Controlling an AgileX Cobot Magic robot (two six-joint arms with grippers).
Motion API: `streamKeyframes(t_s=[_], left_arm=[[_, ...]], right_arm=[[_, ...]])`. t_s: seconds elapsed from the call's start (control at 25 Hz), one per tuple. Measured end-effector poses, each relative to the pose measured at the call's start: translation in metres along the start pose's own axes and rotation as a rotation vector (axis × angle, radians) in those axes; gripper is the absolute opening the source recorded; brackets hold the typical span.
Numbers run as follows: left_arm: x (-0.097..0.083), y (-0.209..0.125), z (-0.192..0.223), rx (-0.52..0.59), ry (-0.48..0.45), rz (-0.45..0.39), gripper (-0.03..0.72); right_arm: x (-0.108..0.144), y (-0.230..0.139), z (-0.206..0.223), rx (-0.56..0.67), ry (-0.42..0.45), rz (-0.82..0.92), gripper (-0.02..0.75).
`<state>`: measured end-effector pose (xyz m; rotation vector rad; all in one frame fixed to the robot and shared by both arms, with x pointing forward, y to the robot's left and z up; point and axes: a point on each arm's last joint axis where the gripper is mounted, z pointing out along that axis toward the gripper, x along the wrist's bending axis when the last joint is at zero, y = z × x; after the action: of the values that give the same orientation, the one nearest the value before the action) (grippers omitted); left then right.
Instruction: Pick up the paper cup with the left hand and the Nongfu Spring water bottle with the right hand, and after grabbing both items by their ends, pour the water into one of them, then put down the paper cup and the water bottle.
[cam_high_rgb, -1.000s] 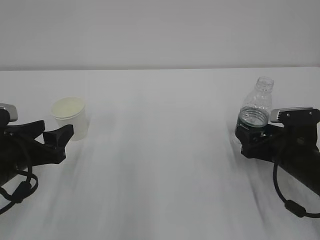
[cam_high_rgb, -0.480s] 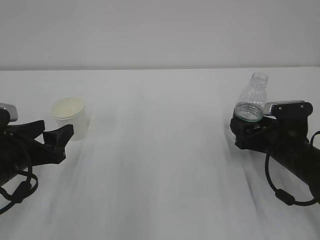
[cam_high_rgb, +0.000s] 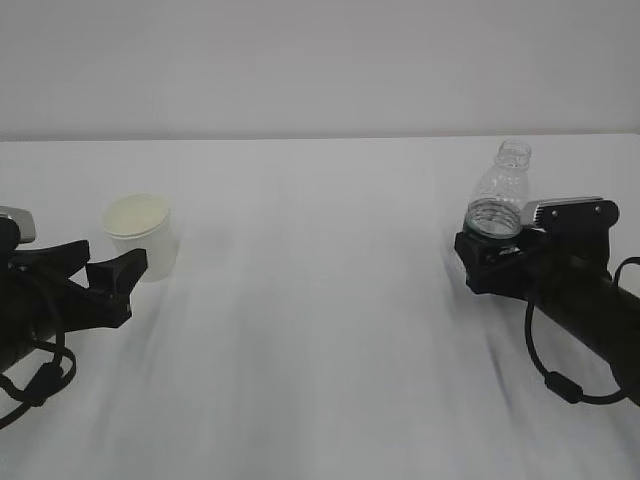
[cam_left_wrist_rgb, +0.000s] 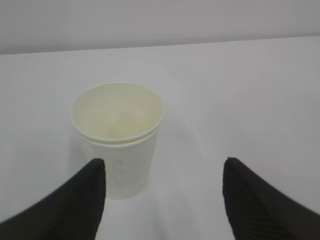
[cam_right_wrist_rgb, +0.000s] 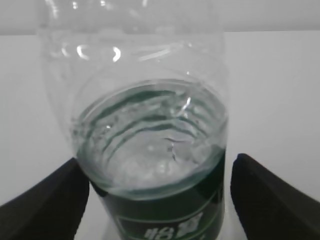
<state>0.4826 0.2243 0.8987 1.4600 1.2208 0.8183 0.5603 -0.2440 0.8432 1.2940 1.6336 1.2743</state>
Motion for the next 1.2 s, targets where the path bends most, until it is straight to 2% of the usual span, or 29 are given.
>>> streamKeyframes(t_s=[1.2], left_arm=[[0.000,0.000,0.000,-0.002,-0.002,0.003,0.513]], right_arm=[[-0.003,0.015,0.015,-0.068,-0.005,-0.016,0.669]])
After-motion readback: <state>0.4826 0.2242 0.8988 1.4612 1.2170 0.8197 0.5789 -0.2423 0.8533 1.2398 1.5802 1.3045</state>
